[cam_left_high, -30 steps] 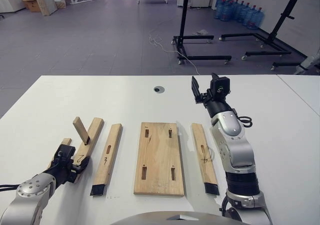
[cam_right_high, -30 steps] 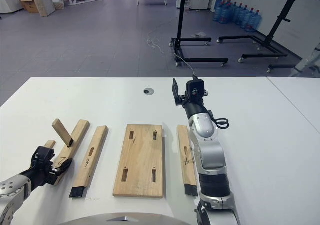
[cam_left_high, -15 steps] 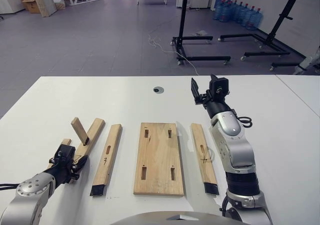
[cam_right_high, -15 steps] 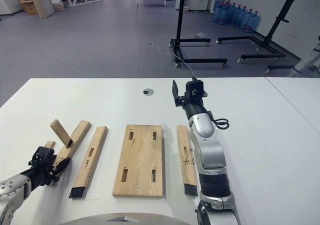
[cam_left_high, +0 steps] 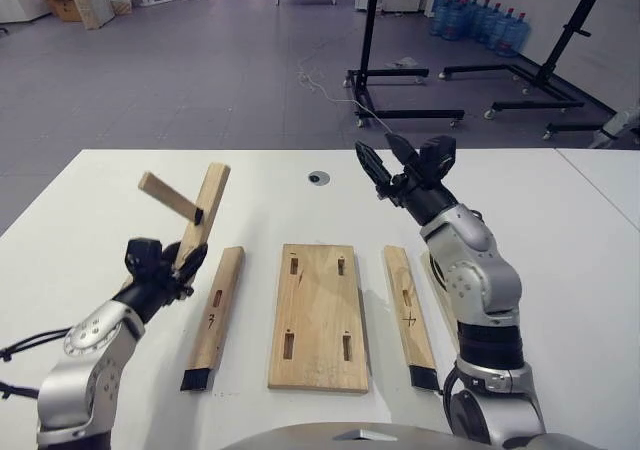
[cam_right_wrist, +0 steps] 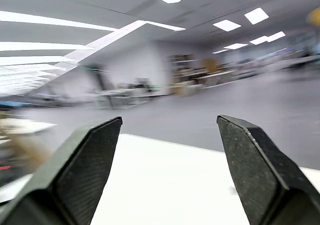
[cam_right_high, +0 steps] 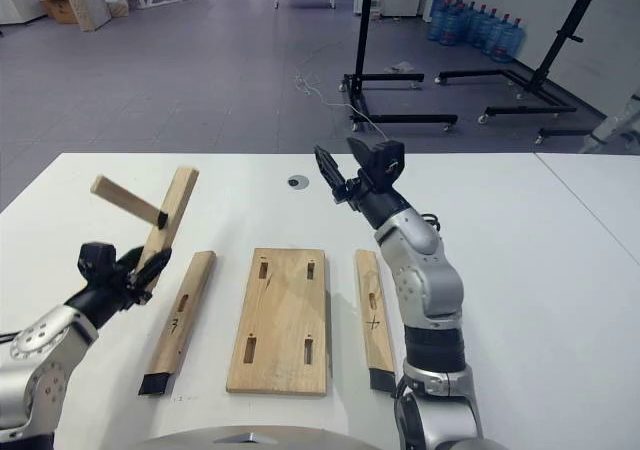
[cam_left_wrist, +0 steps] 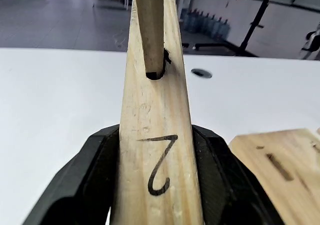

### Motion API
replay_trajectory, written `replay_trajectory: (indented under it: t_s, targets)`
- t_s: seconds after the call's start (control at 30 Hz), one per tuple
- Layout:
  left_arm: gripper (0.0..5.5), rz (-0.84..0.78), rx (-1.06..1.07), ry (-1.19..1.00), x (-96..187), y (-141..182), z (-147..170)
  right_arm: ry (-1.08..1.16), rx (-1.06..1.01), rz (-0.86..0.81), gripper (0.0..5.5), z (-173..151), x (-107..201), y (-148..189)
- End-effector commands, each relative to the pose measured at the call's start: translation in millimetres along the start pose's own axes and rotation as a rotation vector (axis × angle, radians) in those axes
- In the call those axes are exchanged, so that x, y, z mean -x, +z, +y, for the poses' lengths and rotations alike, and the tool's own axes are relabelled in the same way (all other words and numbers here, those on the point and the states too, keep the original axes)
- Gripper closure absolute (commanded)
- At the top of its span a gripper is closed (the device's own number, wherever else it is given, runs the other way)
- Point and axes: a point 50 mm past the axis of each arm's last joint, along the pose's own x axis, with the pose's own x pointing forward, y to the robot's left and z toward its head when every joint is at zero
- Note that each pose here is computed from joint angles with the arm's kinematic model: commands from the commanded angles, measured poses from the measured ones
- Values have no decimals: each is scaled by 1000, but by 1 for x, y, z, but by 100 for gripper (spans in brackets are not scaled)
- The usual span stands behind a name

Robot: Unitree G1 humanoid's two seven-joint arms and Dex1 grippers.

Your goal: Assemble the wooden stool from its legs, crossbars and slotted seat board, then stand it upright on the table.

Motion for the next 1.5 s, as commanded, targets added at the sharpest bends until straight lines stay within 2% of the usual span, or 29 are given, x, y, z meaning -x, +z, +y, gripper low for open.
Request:
replay_trajectory:
  t_s: [0.03,0.2,0.37,0.73,0.9,1.2,1.5]
  targets:
    - [346,-126,11,-157,-15,32,-5,200,-210,18,200,3,-2,6]
    - [346,-173,203,-656,-17,43,-48,390,-418,11,200,7,-9,5]
    - [346,-127,275,-891,-12,42,-66,514,-477,37,200,17,-17,-2]
    - [346,-103,275,-916,-12,43,-69,647,-568,28,200,27,-11,3]
    - [346,-80,276,-911,-12,39,-66,702,-531,59,200,31,-8,2]
    - [346,-58,242,-965,-11,42,-75,647,-501,53,200,25,-27,-4]
    - [347,-17,236,-970,-11,37,-76,734,-537,27,200,33,-30,7]
